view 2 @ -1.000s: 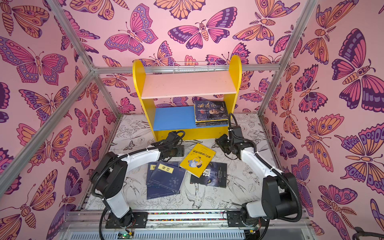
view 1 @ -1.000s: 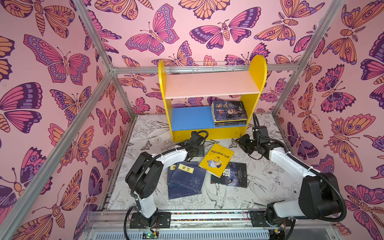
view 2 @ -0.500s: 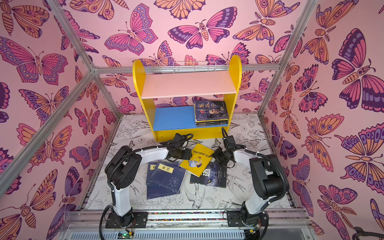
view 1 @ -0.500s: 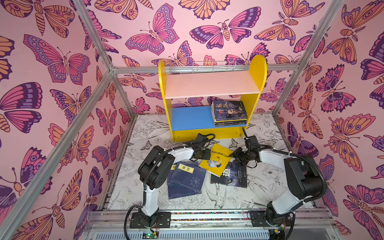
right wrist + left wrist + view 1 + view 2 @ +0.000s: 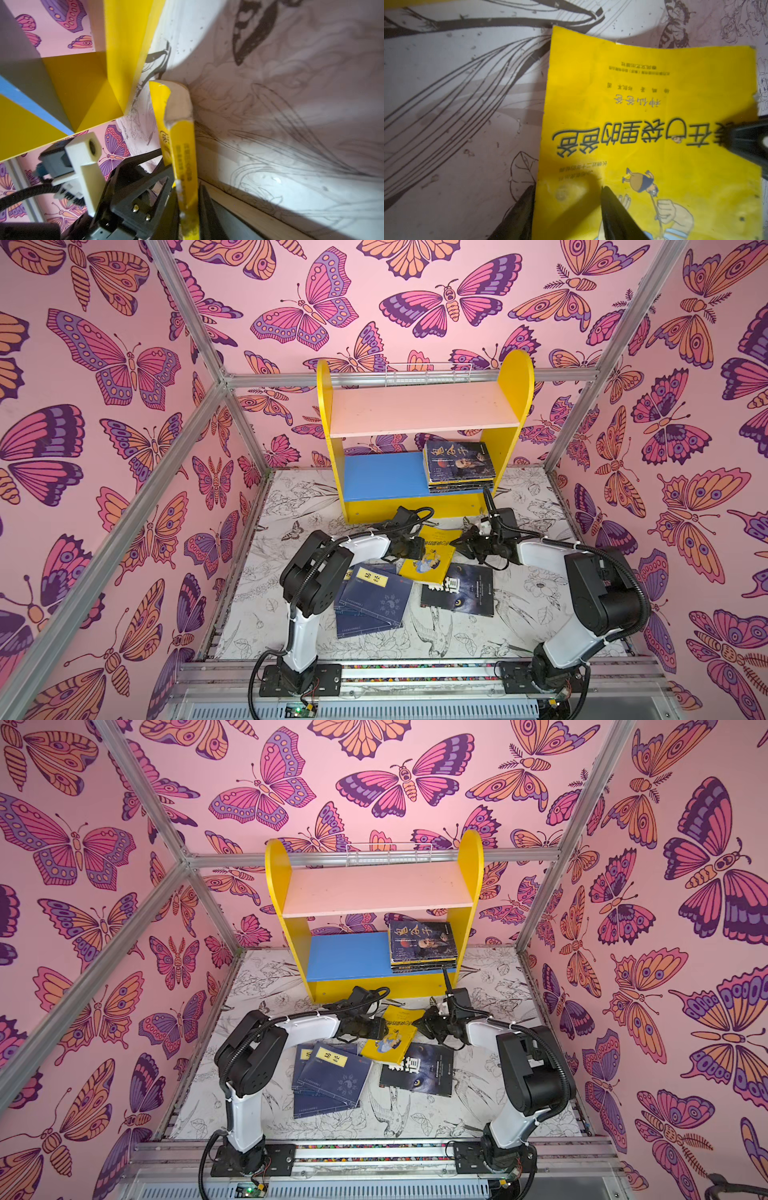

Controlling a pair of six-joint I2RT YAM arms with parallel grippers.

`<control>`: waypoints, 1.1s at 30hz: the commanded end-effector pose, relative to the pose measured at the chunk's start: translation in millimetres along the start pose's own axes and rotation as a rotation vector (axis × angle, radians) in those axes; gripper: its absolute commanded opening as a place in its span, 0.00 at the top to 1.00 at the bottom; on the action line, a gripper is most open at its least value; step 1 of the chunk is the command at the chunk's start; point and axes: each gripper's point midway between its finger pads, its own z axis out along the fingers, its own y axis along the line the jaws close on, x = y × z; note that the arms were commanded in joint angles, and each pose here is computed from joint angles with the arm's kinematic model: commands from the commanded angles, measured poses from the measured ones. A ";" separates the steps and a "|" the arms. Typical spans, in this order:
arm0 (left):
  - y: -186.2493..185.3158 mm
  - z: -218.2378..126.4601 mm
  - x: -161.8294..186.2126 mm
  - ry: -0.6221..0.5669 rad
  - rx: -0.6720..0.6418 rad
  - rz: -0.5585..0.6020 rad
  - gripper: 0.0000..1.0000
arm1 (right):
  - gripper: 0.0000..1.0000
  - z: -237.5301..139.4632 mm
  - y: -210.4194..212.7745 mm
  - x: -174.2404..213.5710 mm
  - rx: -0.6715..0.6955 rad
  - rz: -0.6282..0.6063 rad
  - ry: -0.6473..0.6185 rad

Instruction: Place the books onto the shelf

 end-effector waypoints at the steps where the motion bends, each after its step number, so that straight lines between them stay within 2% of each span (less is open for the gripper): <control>1: -7.5 12.8 30.0 0.106 0.033 0.021 0.48 | 0.89 -4.9 54.6 17.7 -0.163 -0.144 0.078; 3: -10.7 11.0 27.3 0.089 0.049 0.025 0.48 | 0.88 -3.3 61.5 23.4 -0.168 -0.176 0.105; 6: -16.2 6.6 22.9 0.053 0.079 0.031 0.48 | 0.81 0.3 65.0 32.3 -0.140 -0.216 0.143; 15: -25.1 -0.9 13.6 -0.007 0.138 0.032 0.52 | 0.77 3.2 61.2 42.1 -0.084 -0.245 0.203; 16: -25.1 -2.5 11.9 -0.017 0.142 0.029 0.52 | 0.78 3.5 59.5 42.5 -0.072 -0.243 0.207; 20: -24.6 -11.9 4.7 -0.065 0.158 0.014 0.52 | 0.97 3.6 57.9 43.7 -0.056 -0.244 0.216; 23: -17.5 -25.7 -6.0 -0.129 0.147 -0.012 0.50 | 1.00 -4.6 67.6 43.0 -0.070 -0.282 0.194; 27: 5.7 -53.9 -22.0 -0.241 0.060 -0.079 0.44 | 1.00 -24.4 92.9 42.5 -0.137 -0.346 0.159; 33: 56.0 -105.4 -31.9 -0.399 -0.178 -0.223 0.41 | 1.00 -83.6 172.7 36.7 -0.375 -0.458 0.041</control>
